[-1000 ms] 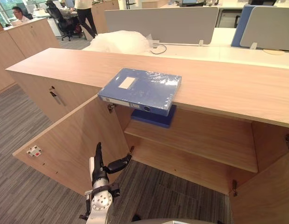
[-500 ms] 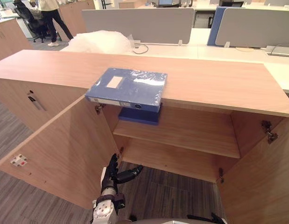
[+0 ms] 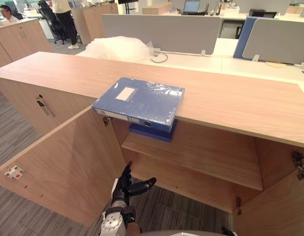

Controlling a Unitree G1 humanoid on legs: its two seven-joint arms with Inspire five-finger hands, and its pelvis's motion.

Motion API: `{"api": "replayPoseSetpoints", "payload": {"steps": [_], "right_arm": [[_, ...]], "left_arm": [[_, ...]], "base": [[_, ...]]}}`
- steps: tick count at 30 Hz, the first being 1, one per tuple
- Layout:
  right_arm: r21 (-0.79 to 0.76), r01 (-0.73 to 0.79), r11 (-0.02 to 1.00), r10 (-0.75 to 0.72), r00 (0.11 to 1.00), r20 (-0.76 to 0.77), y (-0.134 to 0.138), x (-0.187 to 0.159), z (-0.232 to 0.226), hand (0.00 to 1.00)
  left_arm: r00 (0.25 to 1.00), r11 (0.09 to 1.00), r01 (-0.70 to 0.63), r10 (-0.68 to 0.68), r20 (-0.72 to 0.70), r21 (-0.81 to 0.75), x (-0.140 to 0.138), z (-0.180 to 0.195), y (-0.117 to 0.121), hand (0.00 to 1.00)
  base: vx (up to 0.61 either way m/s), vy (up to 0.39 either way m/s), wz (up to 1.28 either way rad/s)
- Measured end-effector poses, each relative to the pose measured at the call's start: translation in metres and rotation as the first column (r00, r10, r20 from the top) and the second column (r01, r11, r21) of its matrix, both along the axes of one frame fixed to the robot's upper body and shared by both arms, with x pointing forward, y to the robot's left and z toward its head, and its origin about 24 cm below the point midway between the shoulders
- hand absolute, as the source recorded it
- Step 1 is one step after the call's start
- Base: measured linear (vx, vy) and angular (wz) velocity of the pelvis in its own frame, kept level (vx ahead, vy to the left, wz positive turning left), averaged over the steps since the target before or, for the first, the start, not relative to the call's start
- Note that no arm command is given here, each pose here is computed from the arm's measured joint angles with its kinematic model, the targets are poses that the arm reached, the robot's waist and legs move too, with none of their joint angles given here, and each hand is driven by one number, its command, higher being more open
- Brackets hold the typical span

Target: Walk over to the cabinet, pick up the folder, carry it to the office cabinet, place the folder inside the office cabinet, then close the office cabinet door

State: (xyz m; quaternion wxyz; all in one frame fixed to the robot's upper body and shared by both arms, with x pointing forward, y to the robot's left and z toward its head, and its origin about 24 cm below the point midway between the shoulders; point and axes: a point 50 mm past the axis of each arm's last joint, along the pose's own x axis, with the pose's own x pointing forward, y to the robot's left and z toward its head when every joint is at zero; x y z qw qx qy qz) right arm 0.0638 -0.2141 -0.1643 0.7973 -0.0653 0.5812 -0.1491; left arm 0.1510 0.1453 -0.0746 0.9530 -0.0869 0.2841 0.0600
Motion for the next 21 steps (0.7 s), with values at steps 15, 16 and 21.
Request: {"api": "replayPoseSetpoints", "payload": {"steps": [15, 16, 21], "right_arm": [[0.023, -0.013, 1.0, 0.011, 0.996, 0.085, 0.011, 0.024, 0.004, 1.0], [0.023, -0.012, 1.0, 0.01, 0.996, 0.085, 0.011, 0.024, 0.004, 1.0], [0.012, -0.035, 0.999, 0.034, 0.996, 0.079, 0.014, 0.024, 0.004, 1.0]], "left_arm": [[0.996, 0.991, 0.049, -0.038, -0.082, 0.124, -0.019, -0.01, 0.011, 1.0], [0.996, 0.988, 0.057, -0.047, -0.074, 0.143, -0.019, -0.008, 0.011, 1.0], [0.998, 0.942, 0.067, -0.066, -0.015, 0.328, -0.019, 0.01, 0.019, 1.0]], "base": [[0.11, -0.03, 0.06], [0.06, -0.061, -0.04], [0.06, -0.017, -0.05]]}}
